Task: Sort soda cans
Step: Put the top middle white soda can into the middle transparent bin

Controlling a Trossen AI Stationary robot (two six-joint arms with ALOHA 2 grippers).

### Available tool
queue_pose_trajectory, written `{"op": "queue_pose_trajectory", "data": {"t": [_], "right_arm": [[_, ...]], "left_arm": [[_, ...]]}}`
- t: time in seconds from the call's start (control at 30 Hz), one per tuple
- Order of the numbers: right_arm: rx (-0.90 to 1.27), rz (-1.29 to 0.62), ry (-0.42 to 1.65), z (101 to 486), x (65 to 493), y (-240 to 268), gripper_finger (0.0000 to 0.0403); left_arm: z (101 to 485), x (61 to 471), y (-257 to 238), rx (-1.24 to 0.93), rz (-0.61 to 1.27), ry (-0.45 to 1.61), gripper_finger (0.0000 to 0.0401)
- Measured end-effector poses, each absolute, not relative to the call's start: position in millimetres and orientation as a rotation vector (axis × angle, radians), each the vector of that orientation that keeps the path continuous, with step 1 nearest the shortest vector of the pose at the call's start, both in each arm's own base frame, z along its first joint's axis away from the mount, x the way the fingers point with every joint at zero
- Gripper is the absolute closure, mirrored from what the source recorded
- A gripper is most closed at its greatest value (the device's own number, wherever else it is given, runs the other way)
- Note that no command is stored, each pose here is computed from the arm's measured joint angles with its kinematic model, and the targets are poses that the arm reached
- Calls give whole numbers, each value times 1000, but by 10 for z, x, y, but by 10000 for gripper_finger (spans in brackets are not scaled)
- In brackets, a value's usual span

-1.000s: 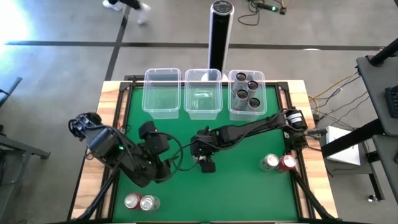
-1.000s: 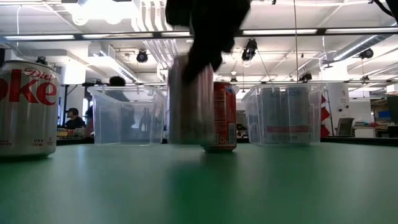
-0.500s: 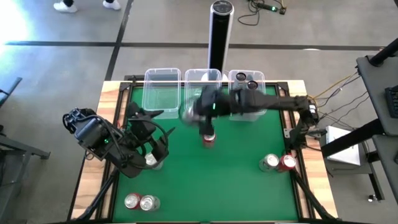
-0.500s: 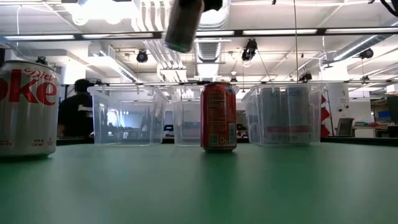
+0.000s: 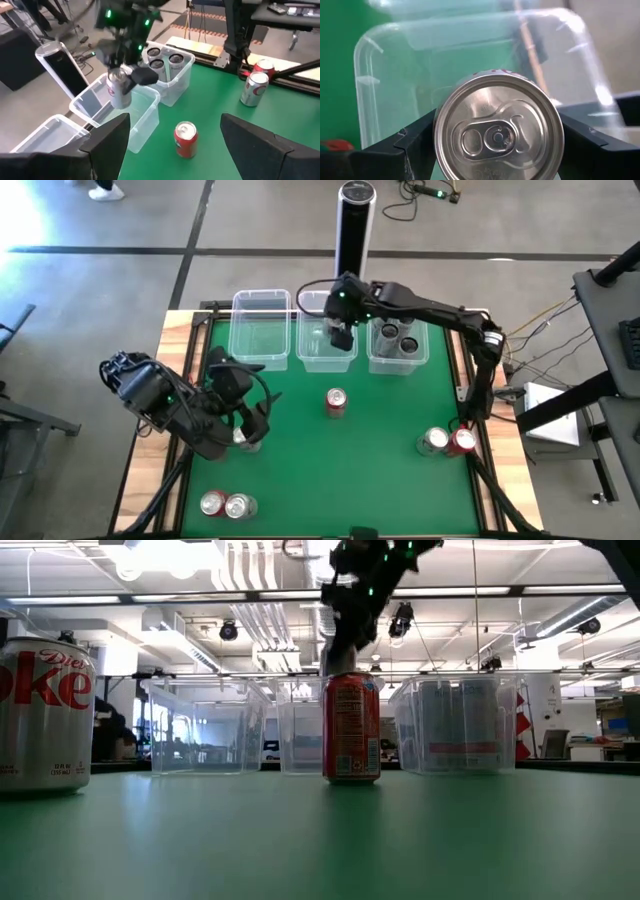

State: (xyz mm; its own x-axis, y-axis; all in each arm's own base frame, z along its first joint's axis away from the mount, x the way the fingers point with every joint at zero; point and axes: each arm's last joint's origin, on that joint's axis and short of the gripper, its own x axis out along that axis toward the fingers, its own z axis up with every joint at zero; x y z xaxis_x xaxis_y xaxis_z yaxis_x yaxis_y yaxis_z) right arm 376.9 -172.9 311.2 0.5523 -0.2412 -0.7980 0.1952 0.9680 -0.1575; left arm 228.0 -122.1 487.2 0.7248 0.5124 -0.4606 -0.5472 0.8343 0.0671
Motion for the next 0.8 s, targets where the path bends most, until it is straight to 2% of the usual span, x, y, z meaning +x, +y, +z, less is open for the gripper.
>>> {"op": "queue_pose_trajectory", "data": {"t": [0.3, 0.8], "right_arm": [[36, -204, 1035, 2520, 3890, -1971, 107], [113, -164, 1093, 2198, 3977, -2035, 102]], "left_arm": [[5061, 2076, -845, -29, 591, 496, 107], [5229, 1782, -511, 27, 581, 502, 107]]}}
